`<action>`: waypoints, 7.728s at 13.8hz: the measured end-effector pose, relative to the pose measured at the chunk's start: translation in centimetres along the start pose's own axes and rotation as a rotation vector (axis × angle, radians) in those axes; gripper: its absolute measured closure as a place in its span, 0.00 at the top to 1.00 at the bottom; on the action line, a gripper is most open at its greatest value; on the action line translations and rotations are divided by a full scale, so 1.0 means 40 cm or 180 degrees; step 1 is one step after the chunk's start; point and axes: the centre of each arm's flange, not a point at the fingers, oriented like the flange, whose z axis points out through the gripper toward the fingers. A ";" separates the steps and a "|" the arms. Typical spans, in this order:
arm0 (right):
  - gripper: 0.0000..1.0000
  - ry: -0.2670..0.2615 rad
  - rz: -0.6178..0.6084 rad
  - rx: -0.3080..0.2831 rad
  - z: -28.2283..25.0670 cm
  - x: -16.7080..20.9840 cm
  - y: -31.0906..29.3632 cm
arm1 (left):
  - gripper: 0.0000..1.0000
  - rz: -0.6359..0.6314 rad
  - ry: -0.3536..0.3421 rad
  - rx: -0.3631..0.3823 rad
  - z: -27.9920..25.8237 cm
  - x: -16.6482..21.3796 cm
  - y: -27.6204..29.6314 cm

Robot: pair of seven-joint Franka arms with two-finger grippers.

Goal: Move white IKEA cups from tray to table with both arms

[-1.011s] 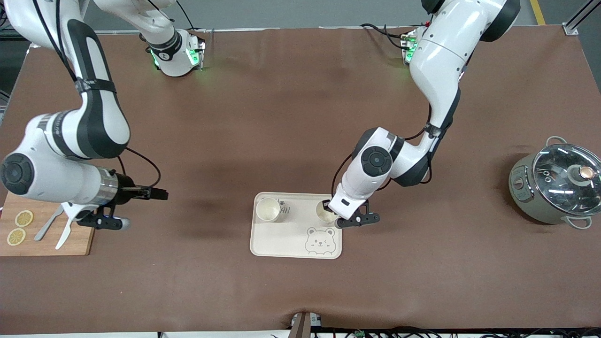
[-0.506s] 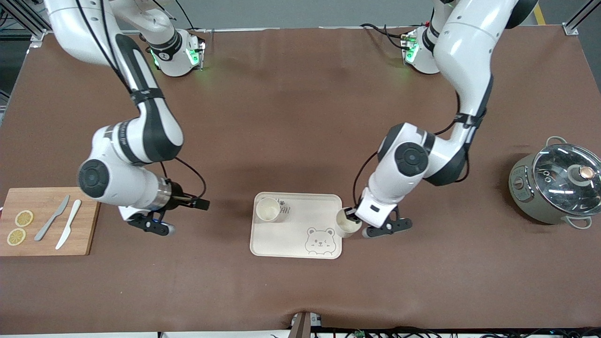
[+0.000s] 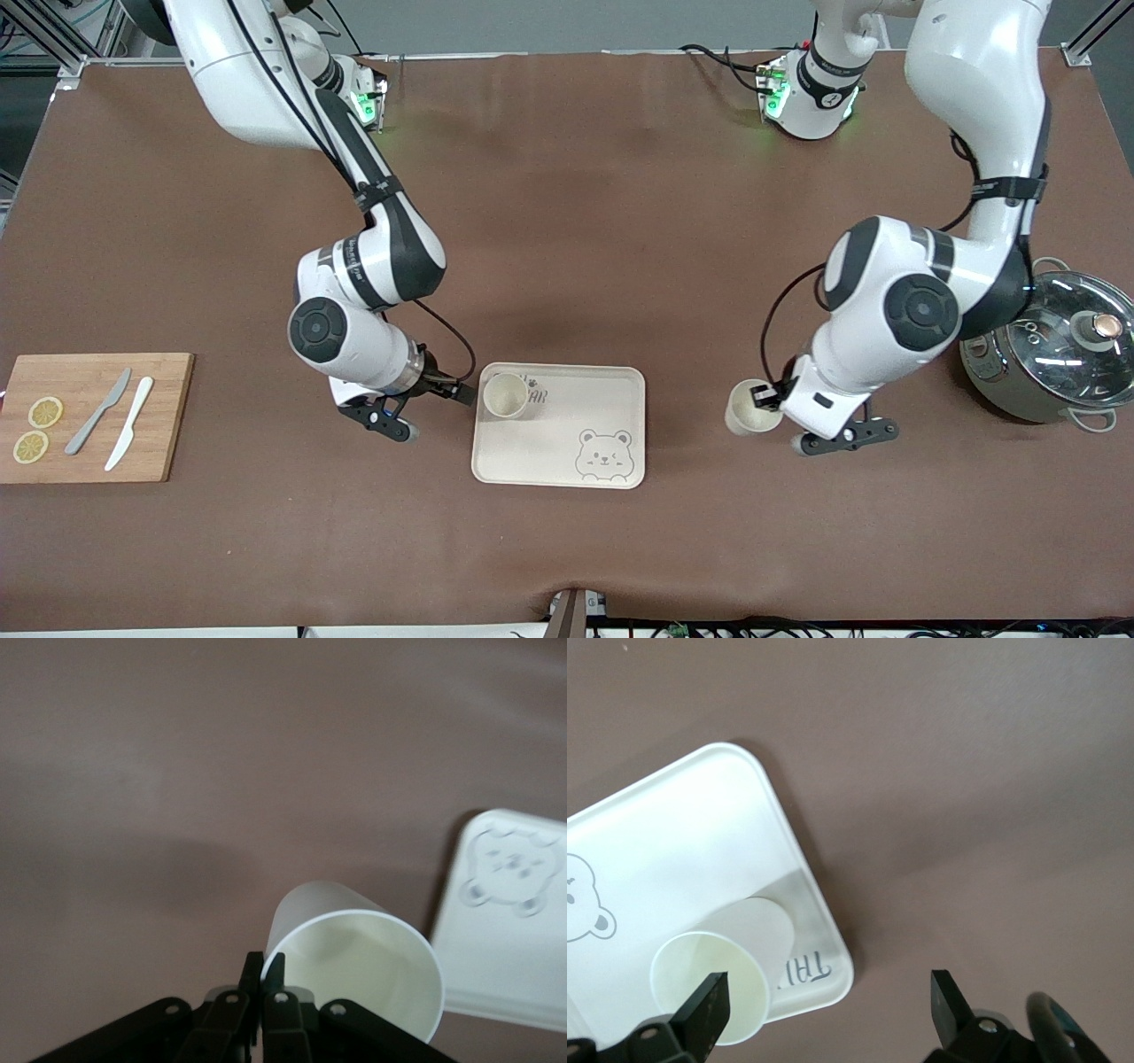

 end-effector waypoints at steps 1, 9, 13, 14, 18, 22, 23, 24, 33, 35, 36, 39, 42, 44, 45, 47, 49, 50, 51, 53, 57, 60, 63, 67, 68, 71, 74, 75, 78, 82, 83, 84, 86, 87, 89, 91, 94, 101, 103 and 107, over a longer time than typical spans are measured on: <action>1.00 0.0027 0.0040 0.0025 0.006 -0.014 -0.017 | 0.03 0.0014 -0.0122 0.0052 0.013 0.010 -0.059; 0.58 0.0077 0.0086 0.0041 0.105 -0.095 -0.088 | 0.03 -0.0189 -0.0668 0.0180 0.215 -0.017 -0.352; 0.12 0.0086 0.0093 0.0028 0.136 -0.091 -0.084 | 0.03 -0.0101 -0.0496 0.0104 0.330 -0.067 -0.398; 0.03 0.0093 0.0089 0.0038 0.133 -0.091 -0.087 | 0.04 -0.0041 -0.0456 0.0085 0.329 -0.069 -0.412; 0.02 0.0023 0.0100 -0.0010 0.027 -0.057 -0.108 | 0.37 0.0074 -0.0357 0.0060 0.290 -0.059 -0.451; 0.02 -0.0136 0.0045 -0.0308 -0.107 0.043 -0.017 | 0.77 0.0088 -0.0033 0.0033 0.147 -0.023 -0.437; 0.02 -0.0121 -0.0005 -0.0391 -0.133 0.081 0.035 | 0.88 0.0089 0.0052 0.0031 0.092 -0.014 -0.434; 0.02 -0.0110 -0.0071 -0.0451 -0.157 0.121 0.096 | 0.97 0.0085 0.0106 0.0035 0.039 -0.007 -0.434; 0.02 -0.0272 -0.0773 -0.0511 -0.194 0.225 0.660 | 1.00 -0.0185 0.0412 0.0034 -0.251 0.064 -0.556; 0.02 -0.0250 -0.0839 -0.0509 -0.130 0.220 0.760 | 1.00 -0.0186 0.0431 0.0040 -0.304 0.057 -0.555; 0.02 -0.0242 -0.0912 -0.0532 -0.099 0.215 0.796 | 1.00 -0.0182 0.0426 0.0048 -0.331 0.047 -0.552; 0.02 -0.0234 -0.1049 -0.0521 -0.073 0.222 0.879 | 1.00 -0.0211 0.0462 0.0079 -0.410 0.015 -0.565; 0.02 -0.0248 -0.1106 -0.0510 -0.071 0.236 0.928 | 1.00 -0.0259 0.0383 0.0129 -0.497 -0.041 -0.586; 0.02 -0.0252 -0.1165 -0.0507 -0.053 0.247 0.967 | 1.00 -0.0269 0.0333 0.0163 -0.555 -0.086 -0.586; 0.02 -0.0258 -0.1174 -0.0506 -0.043 0.252 0.987 | 1.00 -0.0279 0.0287 0.0181 -0.580 -0.110 -0.588; 0.08 -0.0254 -0.1198 -0.0499 -0.042 0.256 0.997 | 1.00 -0.0336 0.0187 0.0215 -0.622 -0.154 -0.610; 0.29 -0.0270 -0.1219 -0.0497 -0.034 0.253 0.988 | 1.00 -0.0300 0.0114 0.0243 -0.659 -0.193 -0.638; 0.38 -0.0282 -0.1239 -0.0494 -0.034 0.251 0.979 | 1.00 -0.0270 0.0079 0.0255 -0.676 -0.213 -0.642; 0.50 -0.0336 -0.1262 -0.0493 -0.040 0.250 0.967 | 1.00 -0.0251 0.0060 0.0253 -0.692 -0.231 -0.638; 0.70 -0.0570 -0.1334 -0.0494 -0.083 0.253 0.918 | 1.00 -0.0218 0.0066 0.0221 -0.715 -0.263 -0.617; 1.00 -0.0624 -0.1529 -0.0491 -0.260 0.291 0.781 | 1.00 -0.0079 0.0068 0.0213 -0.716 -0.279 -0.552; 1.00 -0.0624 -0.1587 -0.0480 -0.481 0.317 0.716 | 1.00 -0.0016 0.0067 0.0210 -0.711 -0.284 -0.497; 1.00 -0.0238 -0.1668 -0.0444 -0.697 0.327 0.663 | 1.00 -0.0006 0.0057 0.0208 -0.703 -0.281 -0.481; 1.00 -0.0110 -0.1702 -0.0432 -0.838 0.289 0.649 | 1.00 -0.0010 0.0132 0.0197 -0.729 -0.281 -0.482; 1.00 -0.0122 -0.1702 -0.0430 -0.887 0.256 0.656 | 1.00 -0.0012 0.0141 0.0196 -0.732 -0.282 -0.483; 1.00 -0.0086 -0.1631 -0.0488 -1.060 0.125 0.694 | 1.00 0.0000 0.0142 0.0199 -0.737 -0.287 -0.479; 1.00 0.0019 -0.1512 -0.0557 -1.161 0.021 0.735 | 1.00 0.0072 0.0068 0.0218 -0.720 -0.306 -0.441; 1.00 0.0033 -0.1501 -0.0560 -1.172 -0.003 0.745 | 1.00 0.0087 0.0047 0.0226 -0.714 -0.316 -0.435; 1.00 -0.0025 -0.1571 -0.0678 -1.141 -0.041 0.732 | 1.00 0.0068 0.0017 0.0219 -0.713 -0.363 -0.454; 1.00 0.0041 -0.1578 -0.0866 -1.077 -0.041 0.670 | 1.00 0.0031 0.0081 0.0193 -0.742 -0.403 -0.480; 1.00 0.0075 -0.1532 -0.0857 -1.073 -0.026 0.689 | 1.00 0.0040 0.0076 0.0194 -0.739 -0.402 -0.476; 1.00 0.0082 -0.1485 -0.0852 -1.069 -0.017 0.712 | 1.00 0.0054 0.0061 0.0197 -0.733 -0.400 -0.470; 1.00 0.0105 -0.1419 -0.0807 -1.065 -0.015 0.749 | 1.00 0.0082 0.0028 0.0206 -0.722 -0.399 -0.458; 1.00 0.0118 -0.1391 -0.0761 -1.066 -0.018 0.765 | 1.00 0.0089 0.0022 0.0208 -0.721 -0.400 -0.455; 1.00 0.0121 -0.1376 -0.0713 -1.069 -0.029 0.778 | 1.00 0.0113 0.0012 0.0212 -0.719 -0.402 -0.445; 1.00 0.0125 -0.1394 -0.0704 -1.071 -0.037 0.773 | 1.00 0.0134 0.0011 0.0220 -0.717 -0.408 -0.420; 1.00 0.0130 -0.1402 -0.0695 -1.071 -0.038 0.770 | 1.00 0.0071 0.0004 0.0229 -0.714 -0.413 -0.399; 1.00 0.0131 -0.1398 -0.0674 -1.070 -0.037 0.770 | 1.00 0.0060 0.0026 0.0226 -0.721 -0.415 -0.394; 1.00 0.0113 -0.1404 -0.0566 -1.069 -0.039 0.764 | 1.00 0.0061 0.0050 0.0221 -0.729 -0.414 -0.393; 1.00 0.0100 -0.1407 -0.0484 -1.068 -0.041 0.760 | 1.00 0.0062 0.0078 0.0213 -0.734 -0.398 -0.389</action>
